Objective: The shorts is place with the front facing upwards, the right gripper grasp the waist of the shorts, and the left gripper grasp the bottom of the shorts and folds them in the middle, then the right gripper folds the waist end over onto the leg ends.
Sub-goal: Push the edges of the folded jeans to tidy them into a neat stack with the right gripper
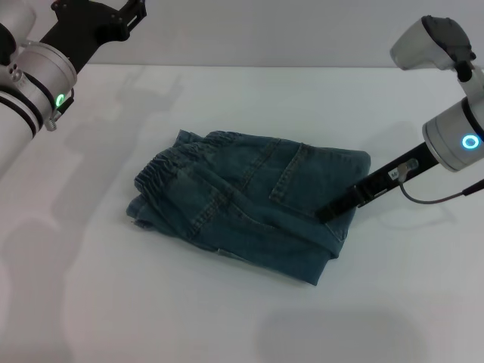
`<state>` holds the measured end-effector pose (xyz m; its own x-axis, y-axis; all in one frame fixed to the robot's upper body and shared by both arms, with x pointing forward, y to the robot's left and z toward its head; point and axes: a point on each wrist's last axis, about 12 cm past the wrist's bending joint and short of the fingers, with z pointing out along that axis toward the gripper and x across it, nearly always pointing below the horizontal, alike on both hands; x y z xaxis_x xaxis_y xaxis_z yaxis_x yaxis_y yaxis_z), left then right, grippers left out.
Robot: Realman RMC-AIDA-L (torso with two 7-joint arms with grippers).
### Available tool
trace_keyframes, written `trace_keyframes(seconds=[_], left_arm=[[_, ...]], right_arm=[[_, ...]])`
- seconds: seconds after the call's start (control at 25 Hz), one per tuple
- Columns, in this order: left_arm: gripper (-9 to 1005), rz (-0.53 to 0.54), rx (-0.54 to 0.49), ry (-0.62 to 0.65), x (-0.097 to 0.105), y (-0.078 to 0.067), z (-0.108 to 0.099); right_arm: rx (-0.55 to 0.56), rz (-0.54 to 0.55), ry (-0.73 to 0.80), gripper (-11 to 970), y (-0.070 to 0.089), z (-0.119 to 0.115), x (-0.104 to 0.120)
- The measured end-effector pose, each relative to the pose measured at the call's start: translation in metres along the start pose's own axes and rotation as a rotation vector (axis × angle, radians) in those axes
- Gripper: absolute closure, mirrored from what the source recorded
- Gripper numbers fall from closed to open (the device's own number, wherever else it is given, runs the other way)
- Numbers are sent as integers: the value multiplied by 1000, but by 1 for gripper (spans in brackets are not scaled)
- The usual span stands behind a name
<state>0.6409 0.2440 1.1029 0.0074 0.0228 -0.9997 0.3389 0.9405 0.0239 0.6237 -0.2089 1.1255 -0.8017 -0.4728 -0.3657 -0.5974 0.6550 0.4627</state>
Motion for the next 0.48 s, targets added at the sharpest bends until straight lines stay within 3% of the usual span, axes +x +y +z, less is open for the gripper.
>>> trace_keyframes(seconds=[0.2,0.48], left_arm=[[231,-1,0,-1,0,0,0],[231,-4,-4,-1,0,1,0]], right_arm=[[6,-10,-17,513,1,-1,-5],[-95,-141,-13,514,34,-12,-13]])
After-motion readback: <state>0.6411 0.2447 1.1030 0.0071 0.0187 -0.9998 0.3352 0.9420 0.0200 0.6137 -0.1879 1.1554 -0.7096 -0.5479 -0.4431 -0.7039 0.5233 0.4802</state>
